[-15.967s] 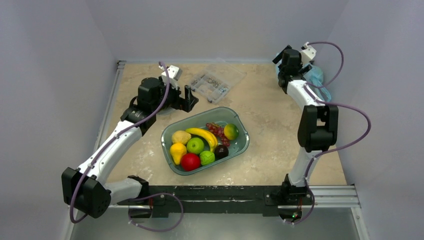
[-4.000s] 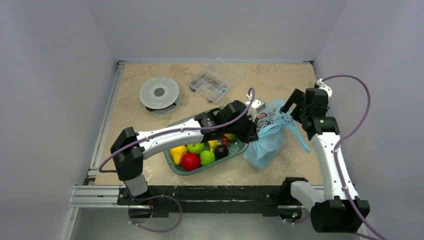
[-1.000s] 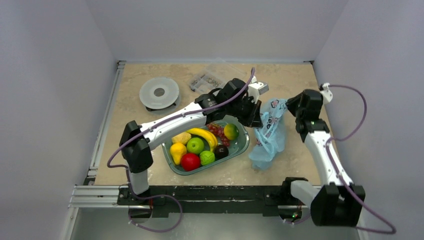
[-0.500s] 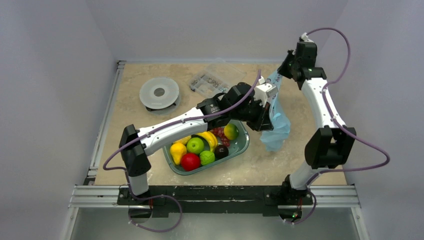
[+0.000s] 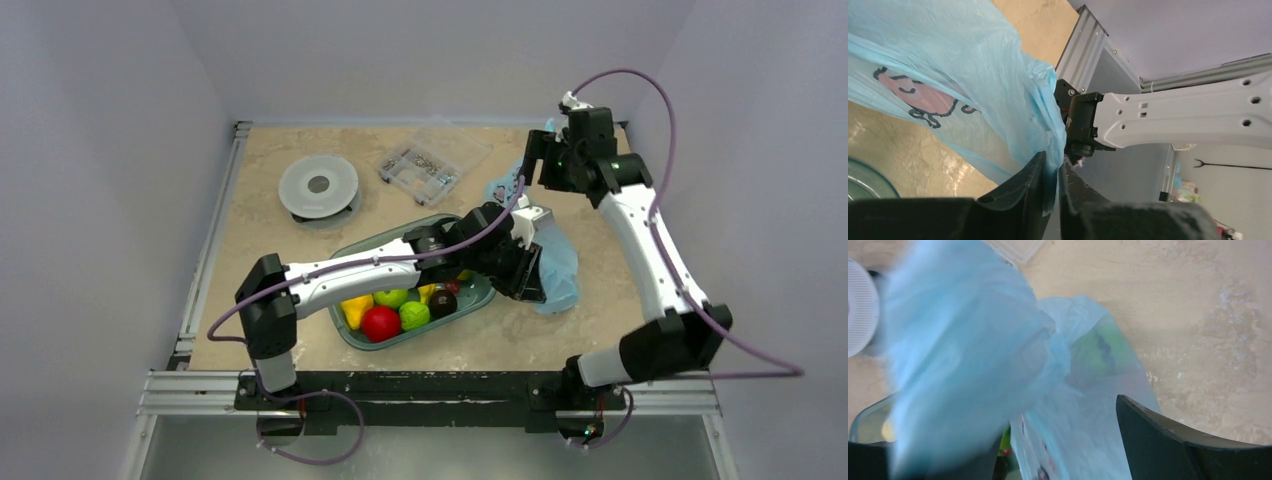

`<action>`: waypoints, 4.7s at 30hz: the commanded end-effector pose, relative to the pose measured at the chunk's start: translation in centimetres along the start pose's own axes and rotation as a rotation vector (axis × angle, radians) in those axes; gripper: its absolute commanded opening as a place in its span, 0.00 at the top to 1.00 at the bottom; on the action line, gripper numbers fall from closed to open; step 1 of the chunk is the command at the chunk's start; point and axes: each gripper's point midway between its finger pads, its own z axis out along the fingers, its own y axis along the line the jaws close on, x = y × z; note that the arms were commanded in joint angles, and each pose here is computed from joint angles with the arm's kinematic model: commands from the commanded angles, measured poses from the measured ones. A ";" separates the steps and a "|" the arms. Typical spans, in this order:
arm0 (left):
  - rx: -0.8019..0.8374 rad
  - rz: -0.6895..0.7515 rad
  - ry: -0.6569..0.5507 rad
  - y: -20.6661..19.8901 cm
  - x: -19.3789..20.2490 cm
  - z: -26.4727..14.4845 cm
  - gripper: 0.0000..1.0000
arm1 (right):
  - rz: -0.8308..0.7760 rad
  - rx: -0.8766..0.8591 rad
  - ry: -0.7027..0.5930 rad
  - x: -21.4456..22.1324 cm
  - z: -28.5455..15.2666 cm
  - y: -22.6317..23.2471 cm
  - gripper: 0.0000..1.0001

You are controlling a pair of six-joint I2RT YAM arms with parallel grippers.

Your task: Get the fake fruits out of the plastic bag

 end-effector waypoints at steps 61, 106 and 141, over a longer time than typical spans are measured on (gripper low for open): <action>-0.163 -0.167 -0.243 11.1 -7.7 -2.1 1.00 | 0.091 -0.120 -0.136 7.8 -6.7 -0.7 0.54; -0.215 -0.243 -0.255 11.3 -2.5 -4.3 1.00 | -0.064 0.347 -0.471 -16.9 -8.0 -8.6 1.00; -0.324 0.180 -0.259 8.8 -7.9 -10.8 0.18 | 0.081 0.096 -0.346 1.2 -13.8 -1.6 0.06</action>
